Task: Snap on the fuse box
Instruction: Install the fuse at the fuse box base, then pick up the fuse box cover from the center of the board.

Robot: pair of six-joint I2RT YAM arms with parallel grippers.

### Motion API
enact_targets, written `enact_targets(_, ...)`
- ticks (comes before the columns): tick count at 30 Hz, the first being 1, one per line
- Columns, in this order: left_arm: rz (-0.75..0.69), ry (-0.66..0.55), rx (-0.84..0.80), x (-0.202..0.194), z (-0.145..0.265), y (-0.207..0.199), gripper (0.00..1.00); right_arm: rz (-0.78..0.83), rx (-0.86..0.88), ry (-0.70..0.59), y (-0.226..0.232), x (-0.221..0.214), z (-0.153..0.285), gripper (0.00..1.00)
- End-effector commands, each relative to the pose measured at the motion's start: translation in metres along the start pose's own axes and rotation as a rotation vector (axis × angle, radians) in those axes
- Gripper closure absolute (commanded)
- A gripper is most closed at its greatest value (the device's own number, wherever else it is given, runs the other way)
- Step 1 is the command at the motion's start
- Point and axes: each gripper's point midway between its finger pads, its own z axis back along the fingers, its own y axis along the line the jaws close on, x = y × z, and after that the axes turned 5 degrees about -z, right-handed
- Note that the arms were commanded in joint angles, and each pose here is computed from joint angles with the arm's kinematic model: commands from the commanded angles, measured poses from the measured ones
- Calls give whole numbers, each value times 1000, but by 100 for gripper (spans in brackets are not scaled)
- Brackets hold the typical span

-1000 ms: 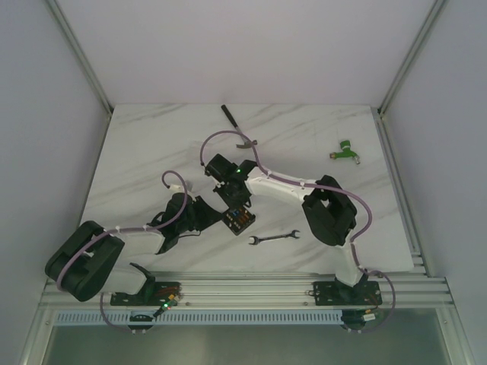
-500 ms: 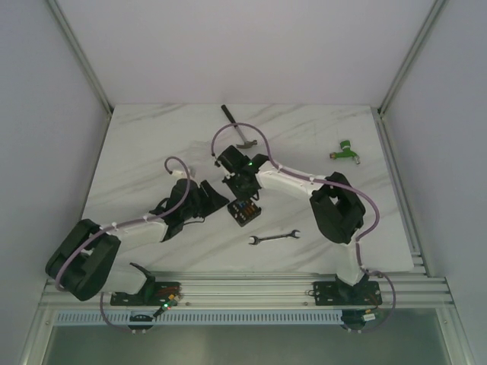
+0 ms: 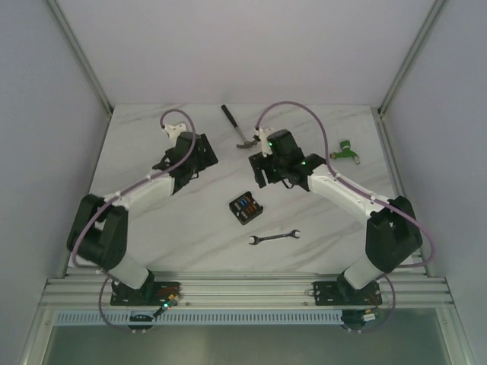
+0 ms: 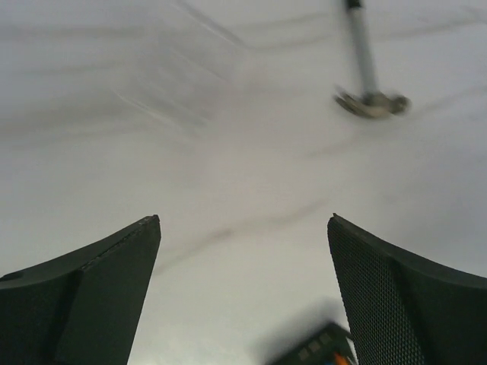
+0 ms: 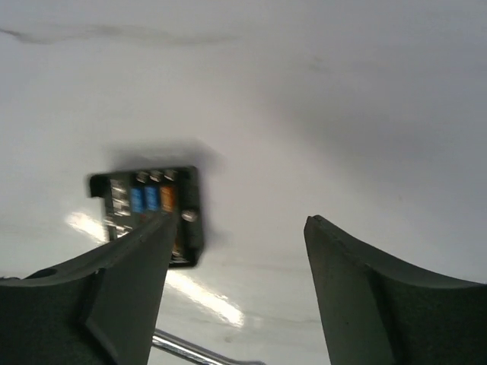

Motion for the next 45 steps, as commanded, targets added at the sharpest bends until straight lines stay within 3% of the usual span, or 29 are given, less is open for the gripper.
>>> enact_targets(1, -144, 24, 215, 11, -34, 48, 0, -46, -56, 11, -29, -32, -11, 20)
enact_targets(5, -181, 26, 267, 33, -70, 65, 0, -78, -74, 7, -43, -50, -17, 0)
enact_targets(12, -175, 122, 128, 47, -131, 71, 0, -88, -63, 21, -49, -61, -24, 0)
enact_targets(17, -182, 190, 4, 38, -153, 63, 3, -93, -67, 17, -53, -62, -26, 0)
enact_targets(28, -19, 358, -260, -3, -141, 48, 34, -97, -34, 52, -50, -69, -36, 0)
enact_targets(38, 76, 356, -396, -13, -115, 33, 53, -104, -12, 66, -47, -72, -39, 0)
enact_targets(45, 143, 332, -468, -12, -109, 25, 74, -107, 9, 79, -43, -75, -42, 0)
